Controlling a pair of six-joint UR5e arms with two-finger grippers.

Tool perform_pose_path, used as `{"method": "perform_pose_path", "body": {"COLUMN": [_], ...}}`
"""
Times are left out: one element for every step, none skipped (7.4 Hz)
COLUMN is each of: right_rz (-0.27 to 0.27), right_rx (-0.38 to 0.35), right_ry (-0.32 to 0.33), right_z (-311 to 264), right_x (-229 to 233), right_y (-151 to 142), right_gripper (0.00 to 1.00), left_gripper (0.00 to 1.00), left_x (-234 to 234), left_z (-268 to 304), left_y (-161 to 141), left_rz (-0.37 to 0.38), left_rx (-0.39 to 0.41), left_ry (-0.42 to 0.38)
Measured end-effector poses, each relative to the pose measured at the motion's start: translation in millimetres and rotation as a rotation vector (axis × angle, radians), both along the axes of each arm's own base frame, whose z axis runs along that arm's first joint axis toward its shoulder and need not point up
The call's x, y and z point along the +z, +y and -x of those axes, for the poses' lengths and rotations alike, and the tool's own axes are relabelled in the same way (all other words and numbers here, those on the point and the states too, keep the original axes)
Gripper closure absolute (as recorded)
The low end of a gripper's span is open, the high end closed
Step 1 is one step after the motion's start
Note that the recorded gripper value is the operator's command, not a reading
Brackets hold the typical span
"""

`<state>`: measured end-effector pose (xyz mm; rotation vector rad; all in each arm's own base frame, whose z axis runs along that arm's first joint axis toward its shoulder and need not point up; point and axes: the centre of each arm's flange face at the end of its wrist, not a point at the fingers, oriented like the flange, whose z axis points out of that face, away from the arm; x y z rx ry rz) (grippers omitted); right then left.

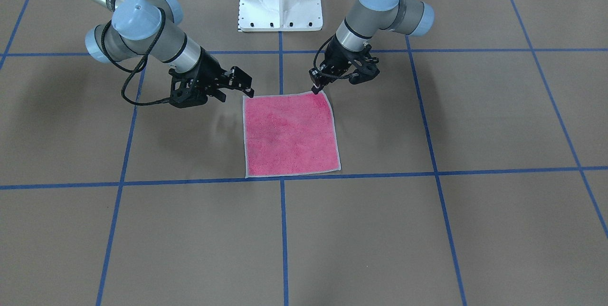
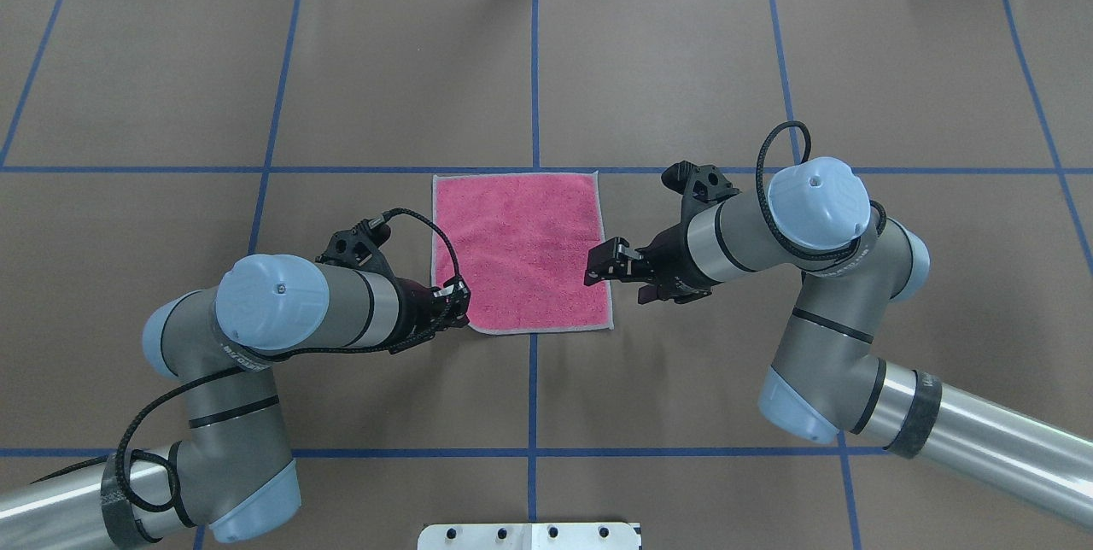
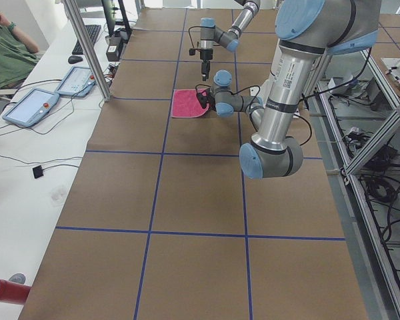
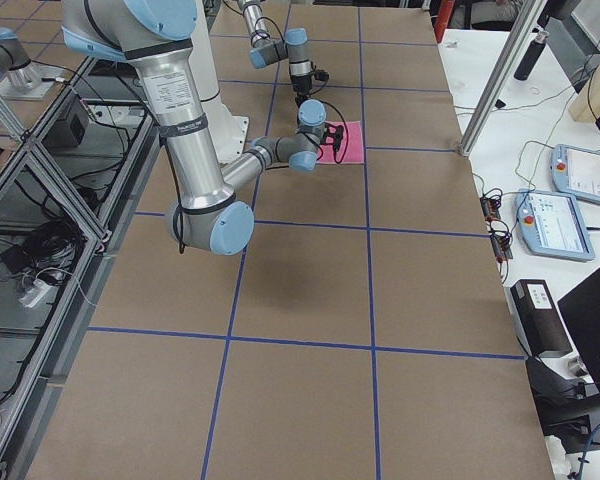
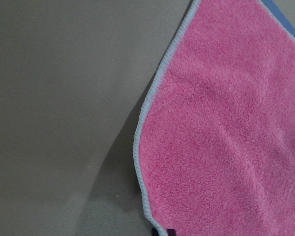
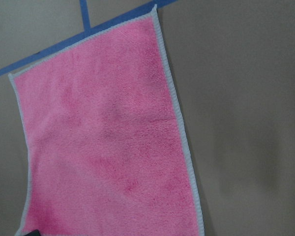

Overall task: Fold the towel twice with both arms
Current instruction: 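Grasp a near towel corner with the left gripper while the right reaches the other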

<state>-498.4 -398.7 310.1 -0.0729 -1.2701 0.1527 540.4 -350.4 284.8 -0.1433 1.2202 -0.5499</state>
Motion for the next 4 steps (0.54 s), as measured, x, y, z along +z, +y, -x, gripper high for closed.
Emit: {"method": "perform_pose_path", "body": {"right_rz": [-0.007,-0.014,-0.017,-0.017], "right_rx": [0.002,0.008,0.01,0.01], "right_ry": [0.006,0.014,0.023,0.032], "right_z": [9.1,18.3,25.8,31.1], "right_x": [1.5,3.6,7.4,11.4], "right_y": [8.4,16.0,20.3,21.8], "right_gripper": [0.23,0.23,0.23,0.23], "left_gripper": [1.0,1.0,1.0,1.0], "left_x": [-0.3,-0.6,-0.7,-0.5], "left_z": [-0.1,-0.2,-0.2,-0.2], "left_y": [0.2,0.3,0.3,0.3], "left_rz": [0.0,0.0,0.0,0.0], "left_rx": [0.0,0.0,0.001,0.001], "left_ry": [0.001,0.001,0.001,0.001]}}
